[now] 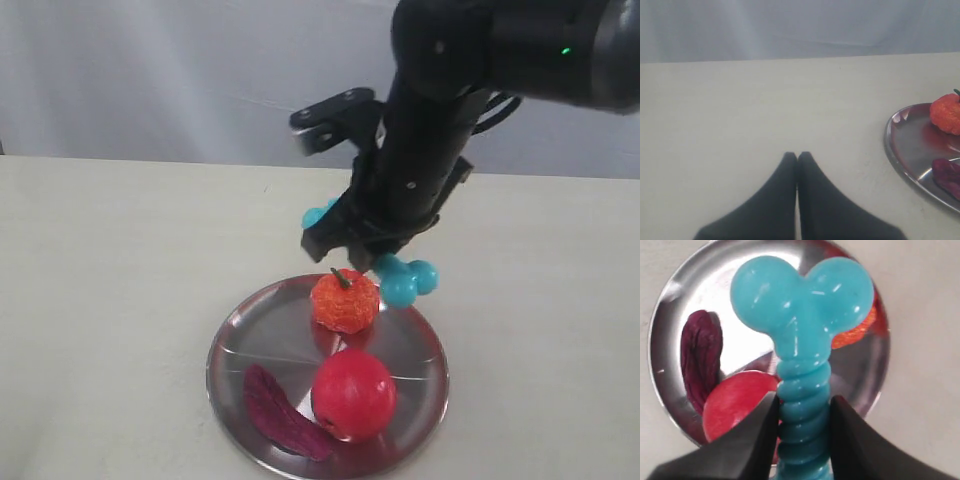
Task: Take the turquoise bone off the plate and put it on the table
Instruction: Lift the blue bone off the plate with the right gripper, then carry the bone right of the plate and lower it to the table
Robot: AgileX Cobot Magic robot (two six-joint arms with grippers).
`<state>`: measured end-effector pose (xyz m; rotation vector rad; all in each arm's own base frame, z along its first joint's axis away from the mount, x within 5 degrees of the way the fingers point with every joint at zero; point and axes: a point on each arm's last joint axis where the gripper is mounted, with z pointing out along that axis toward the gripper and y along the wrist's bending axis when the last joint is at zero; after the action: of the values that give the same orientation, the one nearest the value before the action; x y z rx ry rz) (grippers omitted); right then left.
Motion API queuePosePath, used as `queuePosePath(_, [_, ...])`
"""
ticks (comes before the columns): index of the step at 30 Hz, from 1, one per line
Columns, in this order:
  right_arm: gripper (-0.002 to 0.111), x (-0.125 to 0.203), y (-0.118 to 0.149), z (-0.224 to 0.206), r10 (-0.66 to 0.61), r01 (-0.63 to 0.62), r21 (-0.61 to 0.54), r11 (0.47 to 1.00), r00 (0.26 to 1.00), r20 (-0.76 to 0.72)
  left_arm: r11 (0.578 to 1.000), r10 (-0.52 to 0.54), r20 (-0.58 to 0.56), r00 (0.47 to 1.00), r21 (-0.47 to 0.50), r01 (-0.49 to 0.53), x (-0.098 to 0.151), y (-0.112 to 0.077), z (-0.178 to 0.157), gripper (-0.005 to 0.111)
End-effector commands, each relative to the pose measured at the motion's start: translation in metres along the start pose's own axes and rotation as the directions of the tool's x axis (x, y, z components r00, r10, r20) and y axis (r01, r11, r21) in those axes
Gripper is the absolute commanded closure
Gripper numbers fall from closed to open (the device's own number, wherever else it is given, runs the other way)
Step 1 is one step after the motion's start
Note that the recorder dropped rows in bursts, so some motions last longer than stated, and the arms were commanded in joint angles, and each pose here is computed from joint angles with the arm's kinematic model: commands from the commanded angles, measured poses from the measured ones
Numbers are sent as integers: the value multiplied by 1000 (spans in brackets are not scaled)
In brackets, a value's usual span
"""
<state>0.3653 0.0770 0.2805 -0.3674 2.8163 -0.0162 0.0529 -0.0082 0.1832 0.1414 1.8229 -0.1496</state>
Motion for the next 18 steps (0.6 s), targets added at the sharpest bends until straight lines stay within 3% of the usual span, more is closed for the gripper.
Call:
queuePosePath(1, [109,12,-37,-30,168,-170,43,985,985,30,1000,-1,-1,1000,2,1,1,0,0,107])
queuePosePath(10, [109,58,-86,-56,382,-382,95,919,924,26,1000,-1,-1,1000,2,1,1,0,0,107])
queuePosePath(18, [109,106,-95,-11,492,-487,118,865,871,-8,1000,-1,-1,1000,2,1,1,0,0,107])
